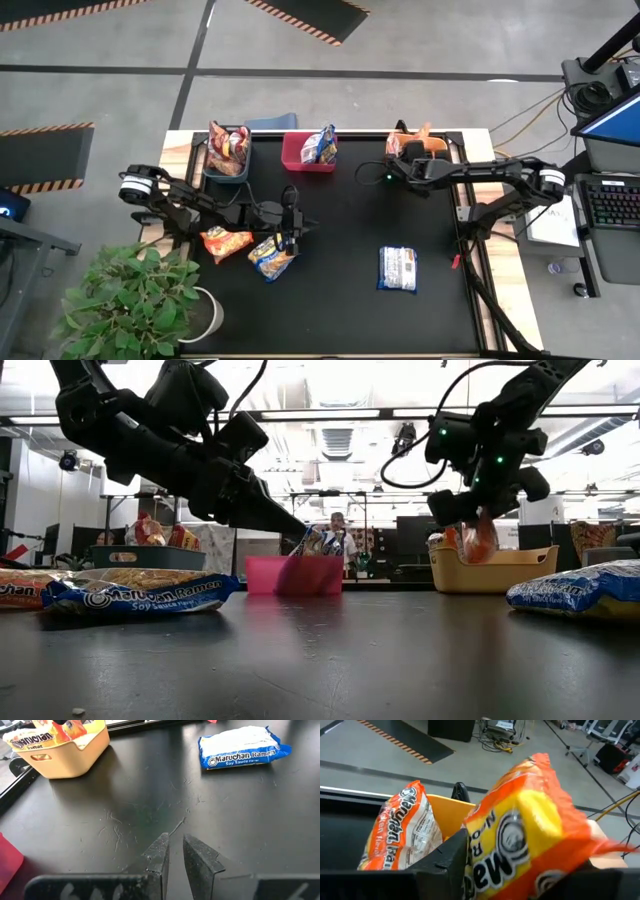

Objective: Sort Maruchan noodles
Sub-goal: Put the orange noodle pack into the yellow bin

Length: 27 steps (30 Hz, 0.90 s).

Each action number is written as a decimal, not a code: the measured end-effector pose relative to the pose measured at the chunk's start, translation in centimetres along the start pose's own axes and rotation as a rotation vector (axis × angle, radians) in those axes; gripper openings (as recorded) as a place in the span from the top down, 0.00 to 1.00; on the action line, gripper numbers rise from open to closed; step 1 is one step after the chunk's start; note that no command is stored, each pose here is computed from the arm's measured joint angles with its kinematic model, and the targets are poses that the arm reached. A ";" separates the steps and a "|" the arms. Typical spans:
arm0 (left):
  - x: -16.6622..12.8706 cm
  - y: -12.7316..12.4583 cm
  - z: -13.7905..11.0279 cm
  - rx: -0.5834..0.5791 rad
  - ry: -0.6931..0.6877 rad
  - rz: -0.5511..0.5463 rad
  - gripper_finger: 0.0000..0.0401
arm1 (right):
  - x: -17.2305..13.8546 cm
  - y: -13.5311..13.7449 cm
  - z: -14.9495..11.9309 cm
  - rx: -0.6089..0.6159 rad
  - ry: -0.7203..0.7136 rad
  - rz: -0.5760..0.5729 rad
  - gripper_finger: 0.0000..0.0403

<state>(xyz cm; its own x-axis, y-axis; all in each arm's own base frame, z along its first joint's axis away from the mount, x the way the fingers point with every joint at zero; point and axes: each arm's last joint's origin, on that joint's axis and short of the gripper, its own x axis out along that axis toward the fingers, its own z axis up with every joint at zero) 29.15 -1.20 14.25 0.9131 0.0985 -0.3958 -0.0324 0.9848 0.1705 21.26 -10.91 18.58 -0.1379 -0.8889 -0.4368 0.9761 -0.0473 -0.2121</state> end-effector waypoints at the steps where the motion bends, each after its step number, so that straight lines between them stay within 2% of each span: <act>1: 0.0 0.0 0.0 0.000 0.000 0.000 0.91 | 0.0 0.0 0.0 -0.003 0.001 0.000 0.61; 7: 0.0 0.0 0.0 0.000 0.000 0.000 0.91 | -0.4 -0.6 0.4 0.002 0.007 0.012 0.49; 12: 0.0 0.0 0.0 0.000 0.000 0.000 0.91 | -0.6 -0.8 0.6 0.001 0.031 0.044 0.43; 21: 0.0 0.0 0.0 -0.003 0.000 0.000 0.91 | -0.6 -0.3 0.3 -0.057 0.118 0.136 0.44; 27: 0.0 0.0 0.0 -0.004 0.000 0.000 0.91 | -0.6 0.0 0.2 -0.097 0.125 0.167 0.44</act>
<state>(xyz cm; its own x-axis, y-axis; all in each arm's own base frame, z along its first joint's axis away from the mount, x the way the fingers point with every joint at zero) 29.13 -1.20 14.25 0.9130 0.0984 -0.3959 -0.0339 0.9854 0.1670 21.39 -10.53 19.03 -0.0013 -0.8168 -0.5769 0.9673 0.1453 -0.2079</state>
